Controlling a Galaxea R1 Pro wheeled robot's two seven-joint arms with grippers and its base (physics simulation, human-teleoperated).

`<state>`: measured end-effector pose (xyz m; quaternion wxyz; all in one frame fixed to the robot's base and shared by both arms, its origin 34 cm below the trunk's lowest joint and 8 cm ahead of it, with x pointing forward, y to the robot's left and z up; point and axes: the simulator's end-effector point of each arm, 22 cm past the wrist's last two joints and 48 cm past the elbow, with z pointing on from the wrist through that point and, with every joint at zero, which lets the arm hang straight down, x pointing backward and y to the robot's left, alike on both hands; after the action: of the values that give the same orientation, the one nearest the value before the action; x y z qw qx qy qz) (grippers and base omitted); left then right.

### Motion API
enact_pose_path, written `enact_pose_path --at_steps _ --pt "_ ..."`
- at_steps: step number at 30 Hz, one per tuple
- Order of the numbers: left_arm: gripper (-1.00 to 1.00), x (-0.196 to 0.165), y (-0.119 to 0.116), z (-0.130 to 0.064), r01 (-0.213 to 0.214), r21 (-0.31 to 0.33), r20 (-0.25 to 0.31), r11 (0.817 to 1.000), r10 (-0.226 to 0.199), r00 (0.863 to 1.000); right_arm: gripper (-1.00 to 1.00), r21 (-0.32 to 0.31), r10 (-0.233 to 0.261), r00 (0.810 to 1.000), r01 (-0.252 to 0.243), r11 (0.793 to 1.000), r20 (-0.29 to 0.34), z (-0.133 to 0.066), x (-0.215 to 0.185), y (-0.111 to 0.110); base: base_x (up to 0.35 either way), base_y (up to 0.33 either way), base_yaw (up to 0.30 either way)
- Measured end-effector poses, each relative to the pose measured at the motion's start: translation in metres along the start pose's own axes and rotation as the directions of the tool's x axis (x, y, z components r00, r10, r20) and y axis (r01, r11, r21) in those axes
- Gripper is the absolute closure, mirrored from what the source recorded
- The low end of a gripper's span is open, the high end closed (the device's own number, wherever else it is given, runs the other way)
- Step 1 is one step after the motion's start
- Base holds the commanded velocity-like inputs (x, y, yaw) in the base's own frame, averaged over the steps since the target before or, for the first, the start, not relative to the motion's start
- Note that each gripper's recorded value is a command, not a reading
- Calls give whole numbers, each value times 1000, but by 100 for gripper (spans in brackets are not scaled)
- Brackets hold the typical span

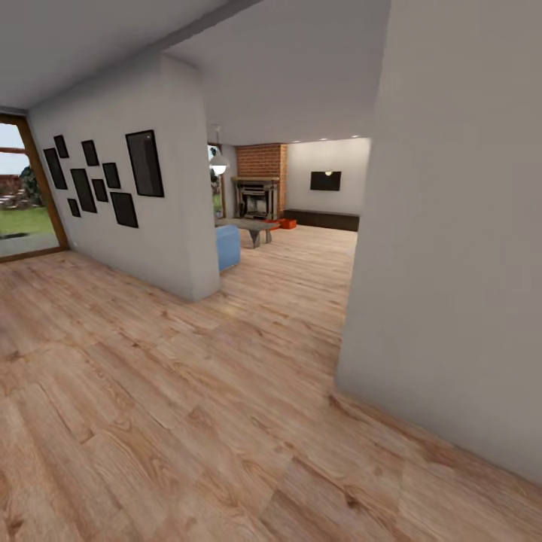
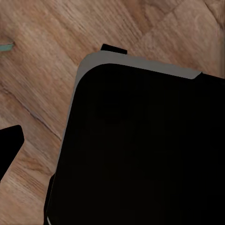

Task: Move the two storage containers from the living room to the garage. In the garage, place one container on the floor and stack the other container on top of it (either order is fine).

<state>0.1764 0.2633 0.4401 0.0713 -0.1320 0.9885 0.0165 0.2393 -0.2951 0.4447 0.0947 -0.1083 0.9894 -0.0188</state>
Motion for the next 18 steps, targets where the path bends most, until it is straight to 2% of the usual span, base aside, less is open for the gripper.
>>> enact_pose_path --at_steps 18 --pt "-100 0 0 0 2 0 1 1000 -2 1000 -100 -2 -8 1000 8 1000 -2 0 0 1 333 0 1"
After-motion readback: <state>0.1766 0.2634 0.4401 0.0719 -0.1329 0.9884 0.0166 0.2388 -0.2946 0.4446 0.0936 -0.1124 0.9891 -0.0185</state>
